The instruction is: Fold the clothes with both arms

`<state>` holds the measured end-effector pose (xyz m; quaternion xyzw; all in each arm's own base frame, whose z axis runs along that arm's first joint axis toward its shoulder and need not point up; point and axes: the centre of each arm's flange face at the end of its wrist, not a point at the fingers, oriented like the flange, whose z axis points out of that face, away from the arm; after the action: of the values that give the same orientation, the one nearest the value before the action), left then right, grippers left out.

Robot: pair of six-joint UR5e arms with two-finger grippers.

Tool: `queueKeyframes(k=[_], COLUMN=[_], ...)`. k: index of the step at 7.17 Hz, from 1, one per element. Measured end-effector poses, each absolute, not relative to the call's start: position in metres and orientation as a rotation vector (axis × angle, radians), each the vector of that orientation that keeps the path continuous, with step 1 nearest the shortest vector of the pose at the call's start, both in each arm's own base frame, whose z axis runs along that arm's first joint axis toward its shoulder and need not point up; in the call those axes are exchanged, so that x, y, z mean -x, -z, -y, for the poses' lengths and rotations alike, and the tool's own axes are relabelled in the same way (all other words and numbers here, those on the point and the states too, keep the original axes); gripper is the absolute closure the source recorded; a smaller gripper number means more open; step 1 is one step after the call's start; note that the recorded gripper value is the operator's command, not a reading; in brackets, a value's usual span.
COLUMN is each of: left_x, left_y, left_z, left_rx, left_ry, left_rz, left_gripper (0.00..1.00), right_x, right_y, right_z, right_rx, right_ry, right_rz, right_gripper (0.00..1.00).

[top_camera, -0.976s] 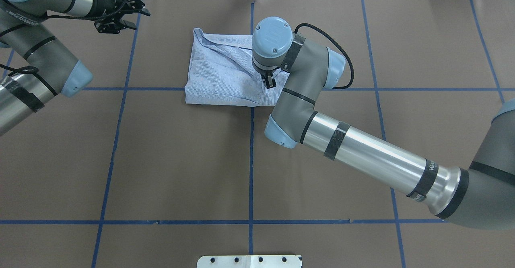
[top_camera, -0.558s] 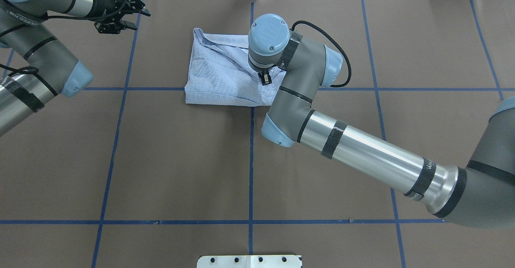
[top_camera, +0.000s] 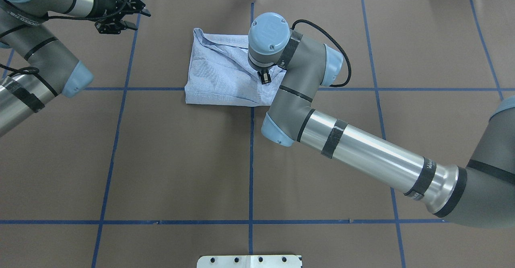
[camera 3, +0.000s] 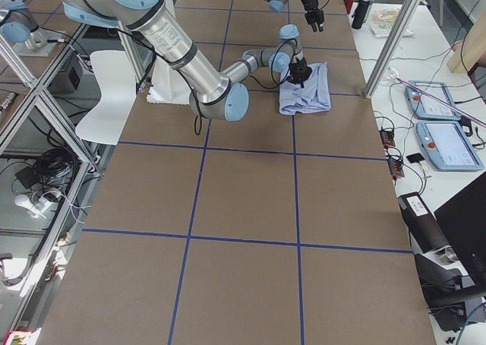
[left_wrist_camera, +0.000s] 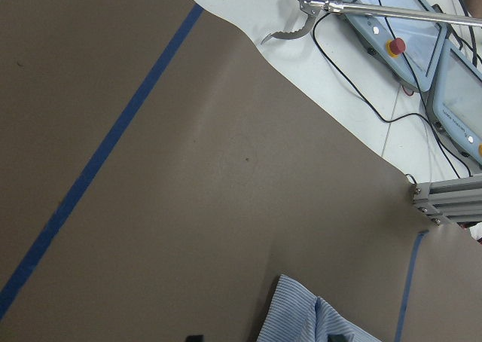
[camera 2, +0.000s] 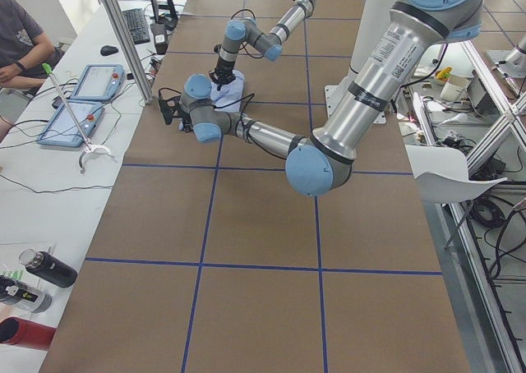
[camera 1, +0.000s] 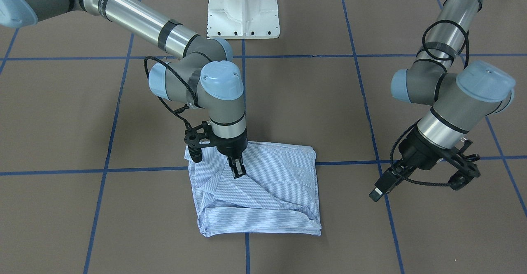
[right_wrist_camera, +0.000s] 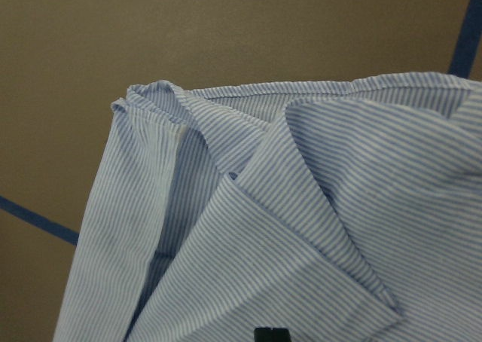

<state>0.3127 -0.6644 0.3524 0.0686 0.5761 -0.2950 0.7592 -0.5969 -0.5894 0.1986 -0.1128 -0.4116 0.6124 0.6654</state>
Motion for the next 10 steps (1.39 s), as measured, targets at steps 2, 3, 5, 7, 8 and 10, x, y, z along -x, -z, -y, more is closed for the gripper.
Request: queueKeyframes(k=[2,3,5,7,8,10], left_x=[-0.313,-0.313,-0.312,-0.312,-0.312,-0.313], left_y=[-0.353,-0.353,-0.353,-0.353,-0.353,-0.352], left_z=[0.664,0.664,0.665,0.665,0.665,0.665], left_rx=[-0.150,-0.150,-0.151,-0.151,-0.151,-0.150], left_ry=[0.643,0.644,0.646,0.647,0.648,0.648], left_rz=[-1.254,-1.254,-1.254,-1.254,-1.254,-1.255], left_gripper=[0.37,0.37,0.37,0.37,0.37,0.37], right_x=[0.603,0.603,0.602,0.602,0.602,0.603], right_y=[-0.199,-0.200,-0.204,-0.216,-0.221,-0.224], right_z=[0.582,0.582,0.583,0.582,0.582,0.580], right_rx=[0.289,0.300,0.308,0.302,0.297,0.295], right_ry=[-1.534,-1.612,-1.673,-1.692,-1.697,-1.696], right_rz=[0.942,0.950,0.946,0.930,0.923,0.918], right_gripper=[0.09,0.09,0.13,0.24,0.36,0.63])
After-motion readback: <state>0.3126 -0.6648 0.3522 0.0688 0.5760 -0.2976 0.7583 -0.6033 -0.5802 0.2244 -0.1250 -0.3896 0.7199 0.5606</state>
